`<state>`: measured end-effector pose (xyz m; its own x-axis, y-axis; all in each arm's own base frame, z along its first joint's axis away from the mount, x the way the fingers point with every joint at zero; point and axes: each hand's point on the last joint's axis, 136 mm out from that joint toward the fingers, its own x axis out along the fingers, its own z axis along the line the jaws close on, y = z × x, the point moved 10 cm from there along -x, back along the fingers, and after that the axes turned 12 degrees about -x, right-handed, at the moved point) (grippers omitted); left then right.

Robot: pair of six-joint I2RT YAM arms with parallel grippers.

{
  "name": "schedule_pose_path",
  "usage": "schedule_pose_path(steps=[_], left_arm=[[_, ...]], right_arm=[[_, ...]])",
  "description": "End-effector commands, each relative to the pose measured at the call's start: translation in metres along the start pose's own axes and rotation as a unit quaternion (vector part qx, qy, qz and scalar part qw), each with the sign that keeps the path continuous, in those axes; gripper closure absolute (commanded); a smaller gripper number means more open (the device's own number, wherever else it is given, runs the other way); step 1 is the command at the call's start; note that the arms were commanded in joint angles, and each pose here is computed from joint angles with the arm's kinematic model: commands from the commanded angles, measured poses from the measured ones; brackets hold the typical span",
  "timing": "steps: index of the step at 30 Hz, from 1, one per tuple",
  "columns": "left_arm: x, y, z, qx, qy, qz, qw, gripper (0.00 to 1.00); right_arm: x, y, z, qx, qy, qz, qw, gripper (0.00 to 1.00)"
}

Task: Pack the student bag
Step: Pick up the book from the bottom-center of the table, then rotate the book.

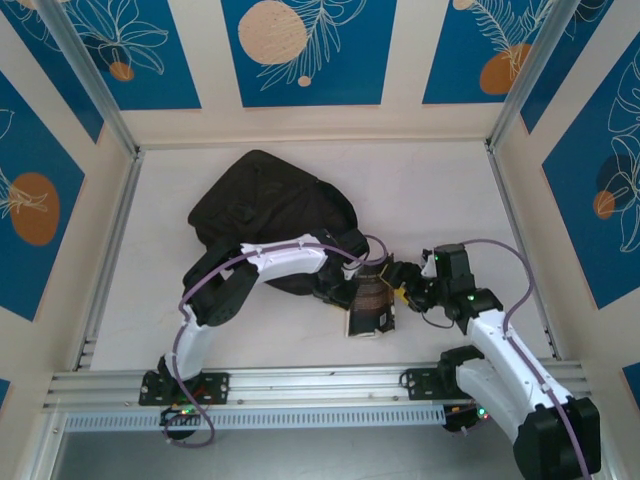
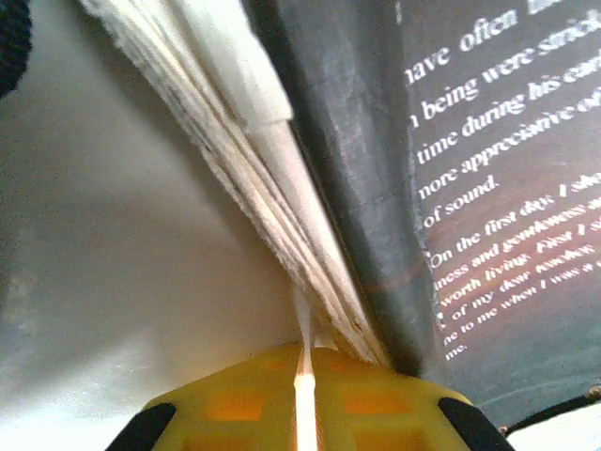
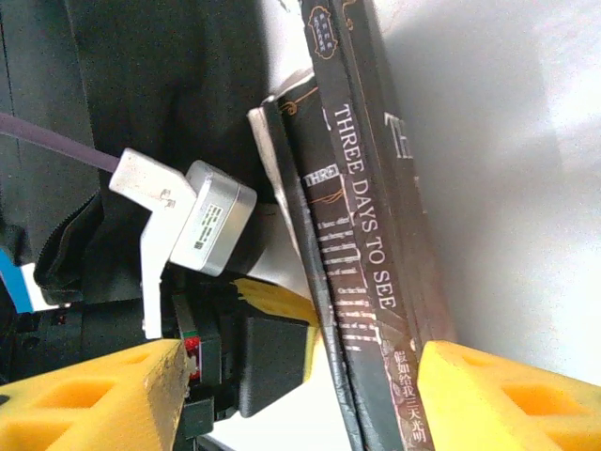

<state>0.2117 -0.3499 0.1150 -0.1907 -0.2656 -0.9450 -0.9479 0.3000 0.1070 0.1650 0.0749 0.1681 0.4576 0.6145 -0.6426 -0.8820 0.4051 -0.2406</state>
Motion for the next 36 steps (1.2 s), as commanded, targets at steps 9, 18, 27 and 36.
schedule_pose_path(steps=[9, 18, 27, 36], left_arm=[[0.008, 0.006, -0.008, 0.012, 0.043, 0.010, 0.999, 0.88], [0.001, 0.005, -0.004, -0.007, 0.052, 0.001, 0.999, 0.88], [-0.107, 0.023, -0.022, 0.033, 0.106, -0.086, 0.990, 0.53], [-0.227, 0.035, 0.001, -0.004, 0.205, -0.218, 0.954, 0.21]], right_arm=[[0.014, 0.016, -0.006, 0.016, -0.030, 0.094, 0.995, 0.38], [0.011, 0.011, -0.009, -0.009, 0.046, 0.096, 0.994, 0.82], [-0.034, -0.012, 0.044, -0.097, 0.110, 0.021, 0.989, 1.00], [-0.076, -0.033, 0.135, -0.251, -0.078, -0.037, 0.964, 1.00]])
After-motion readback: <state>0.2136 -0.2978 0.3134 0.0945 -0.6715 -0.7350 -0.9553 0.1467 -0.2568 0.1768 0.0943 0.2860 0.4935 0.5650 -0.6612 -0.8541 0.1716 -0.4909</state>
